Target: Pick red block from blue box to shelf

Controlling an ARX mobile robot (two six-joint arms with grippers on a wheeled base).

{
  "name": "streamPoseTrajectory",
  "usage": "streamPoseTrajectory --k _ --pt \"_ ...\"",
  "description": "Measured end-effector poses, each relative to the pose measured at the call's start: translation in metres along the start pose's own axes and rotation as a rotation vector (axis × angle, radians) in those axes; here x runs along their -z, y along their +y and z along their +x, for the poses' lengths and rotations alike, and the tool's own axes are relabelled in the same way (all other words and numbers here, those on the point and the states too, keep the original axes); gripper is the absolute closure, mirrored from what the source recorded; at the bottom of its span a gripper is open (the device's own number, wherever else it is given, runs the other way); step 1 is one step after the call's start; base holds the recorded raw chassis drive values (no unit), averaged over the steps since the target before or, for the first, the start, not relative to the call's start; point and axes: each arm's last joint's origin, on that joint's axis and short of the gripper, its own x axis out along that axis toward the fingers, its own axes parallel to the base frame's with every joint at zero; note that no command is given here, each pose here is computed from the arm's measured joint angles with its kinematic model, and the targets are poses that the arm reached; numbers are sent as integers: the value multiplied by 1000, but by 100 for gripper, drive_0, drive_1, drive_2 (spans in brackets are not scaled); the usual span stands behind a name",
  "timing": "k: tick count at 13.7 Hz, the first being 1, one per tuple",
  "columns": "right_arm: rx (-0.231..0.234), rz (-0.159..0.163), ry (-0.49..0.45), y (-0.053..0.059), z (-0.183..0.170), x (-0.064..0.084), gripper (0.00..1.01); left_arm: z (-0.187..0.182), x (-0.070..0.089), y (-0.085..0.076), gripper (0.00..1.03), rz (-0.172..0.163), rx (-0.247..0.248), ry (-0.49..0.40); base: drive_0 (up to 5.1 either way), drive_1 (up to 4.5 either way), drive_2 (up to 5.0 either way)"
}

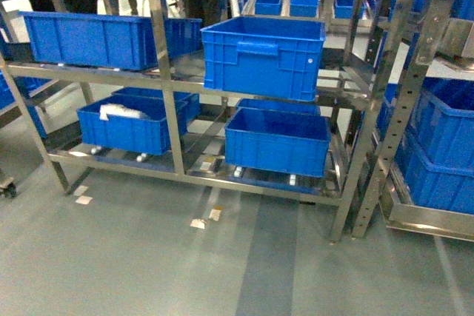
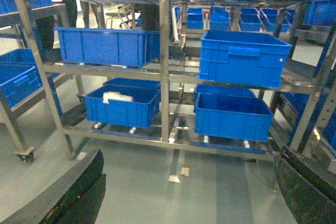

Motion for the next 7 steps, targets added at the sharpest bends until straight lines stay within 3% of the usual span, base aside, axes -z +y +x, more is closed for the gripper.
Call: streamPoseTrajectory --k 1,7 --pt "-8 0 0 0 0 0 73 0 0 0 5 0 -4 4 -645 203 -130" --pt "-2 0 5 0 1 1 73 0 0 0 5 0 0 0 -165 -165 -165"
